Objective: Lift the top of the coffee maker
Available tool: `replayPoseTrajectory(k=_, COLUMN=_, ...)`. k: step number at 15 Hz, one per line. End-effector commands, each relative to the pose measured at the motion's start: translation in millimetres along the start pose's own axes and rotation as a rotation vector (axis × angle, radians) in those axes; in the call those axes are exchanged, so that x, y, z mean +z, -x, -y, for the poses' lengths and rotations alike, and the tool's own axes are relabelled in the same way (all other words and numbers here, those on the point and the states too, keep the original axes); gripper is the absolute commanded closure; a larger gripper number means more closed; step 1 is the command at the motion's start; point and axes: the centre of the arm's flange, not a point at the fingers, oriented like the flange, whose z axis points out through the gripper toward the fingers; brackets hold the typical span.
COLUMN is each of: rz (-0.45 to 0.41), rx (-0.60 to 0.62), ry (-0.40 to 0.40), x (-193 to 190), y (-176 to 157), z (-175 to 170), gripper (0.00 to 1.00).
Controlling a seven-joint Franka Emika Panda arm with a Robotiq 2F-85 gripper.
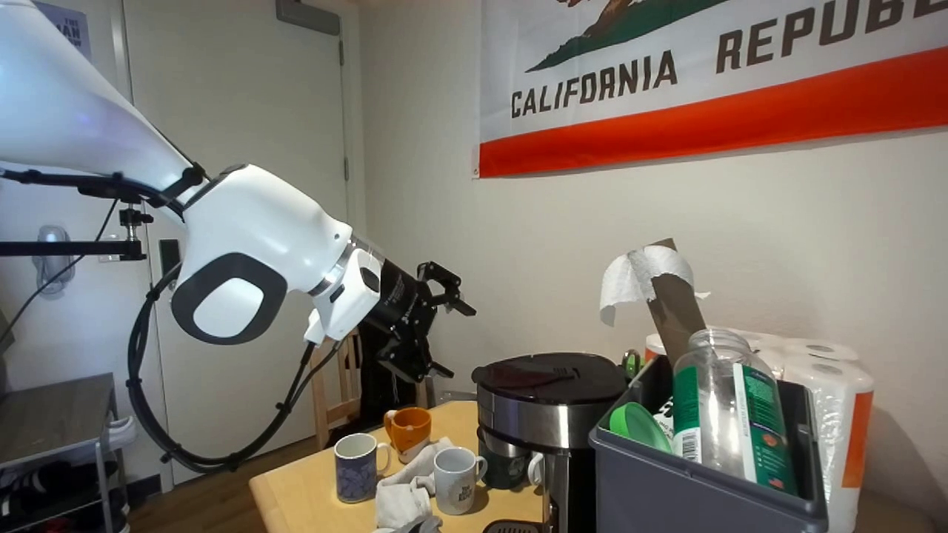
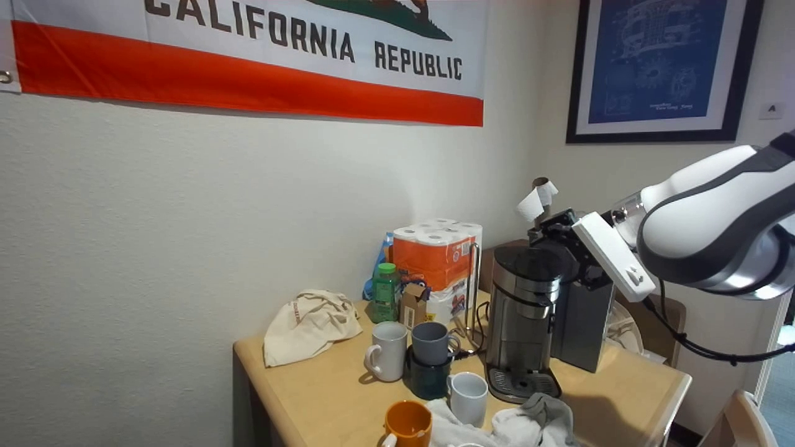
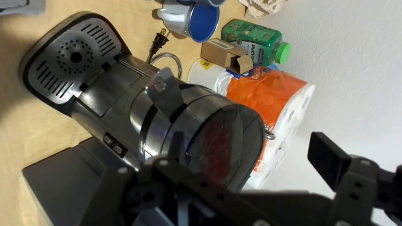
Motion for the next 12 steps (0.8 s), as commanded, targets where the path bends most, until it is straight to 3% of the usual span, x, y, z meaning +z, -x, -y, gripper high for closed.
replayPoseTrajectory(k=1, rz=-0.038, rx=0.084, ry=-0.003, x=20.3, y=-3.9, z=-5.9, gripper=0.0)
replayPoseTrajectory(k=7, rz=-0.076, rx=0.176, ry=0.016, x=32.6, y=-27.5, z=-5.5, gripper=0.0)
replayPoseTrajectory(k=12, rz=-0.075, rx=0.243, ry=0.072, x=35.5, y=-24.6, z=-7.7, gripper=0.0)
